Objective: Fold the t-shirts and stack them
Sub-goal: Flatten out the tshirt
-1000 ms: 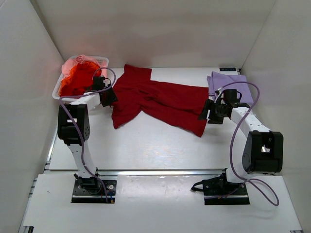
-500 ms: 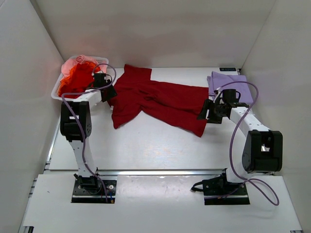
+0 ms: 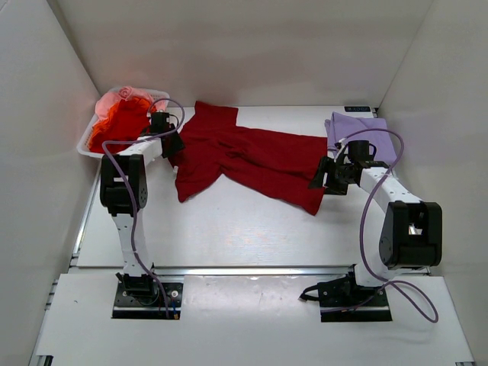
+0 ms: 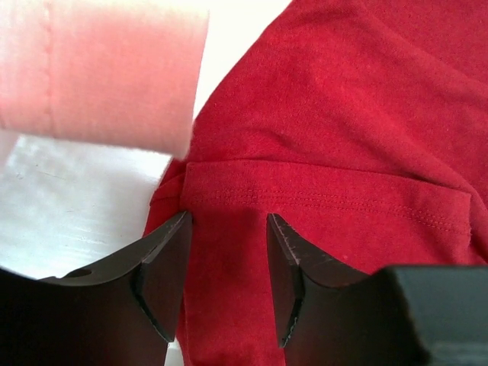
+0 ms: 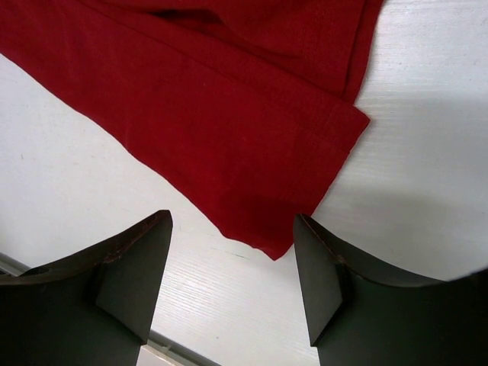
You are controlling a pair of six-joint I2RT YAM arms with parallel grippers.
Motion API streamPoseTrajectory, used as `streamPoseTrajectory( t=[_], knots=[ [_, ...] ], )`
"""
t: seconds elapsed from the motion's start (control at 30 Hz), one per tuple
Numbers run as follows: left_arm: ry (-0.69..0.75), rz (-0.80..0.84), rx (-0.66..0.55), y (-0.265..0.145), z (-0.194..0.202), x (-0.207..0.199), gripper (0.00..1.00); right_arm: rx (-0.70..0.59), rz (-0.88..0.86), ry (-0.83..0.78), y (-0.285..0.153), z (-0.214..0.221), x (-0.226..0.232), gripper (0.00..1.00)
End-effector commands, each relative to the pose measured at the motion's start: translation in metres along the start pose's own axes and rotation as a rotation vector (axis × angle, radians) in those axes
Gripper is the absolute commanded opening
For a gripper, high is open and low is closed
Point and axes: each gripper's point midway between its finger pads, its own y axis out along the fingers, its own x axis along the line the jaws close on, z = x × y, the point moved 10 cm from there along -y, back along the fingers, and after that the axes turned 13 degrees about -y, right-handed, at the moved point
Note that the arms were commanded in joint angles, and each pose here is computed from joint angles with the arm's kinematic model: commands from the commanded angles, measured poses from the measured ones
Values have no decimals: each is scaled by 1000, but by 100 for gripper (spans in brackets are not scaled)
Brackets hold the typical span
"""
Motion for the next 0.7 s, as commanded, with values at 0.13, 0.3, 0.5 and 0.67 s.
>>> streamPoseTrajectory(
  t=[0.13,0.3,0.5,0.67],
  knots=[
    [12,-51,-1,-9,-9,-7,63,-68,-17,-24,-5,-14,1,62],
    [14,-65,-21,-14,-9,-4,65,-63,-19,-14,-4,-15,1,61],
    [17,-79,8,-10,-5,0,63,-62,-26,-27,-4,-14,3,62],
    [22,-85,40,-4,-1,-2,59,-68,-17,-22,-6,-16,-1,62]
  ],
)
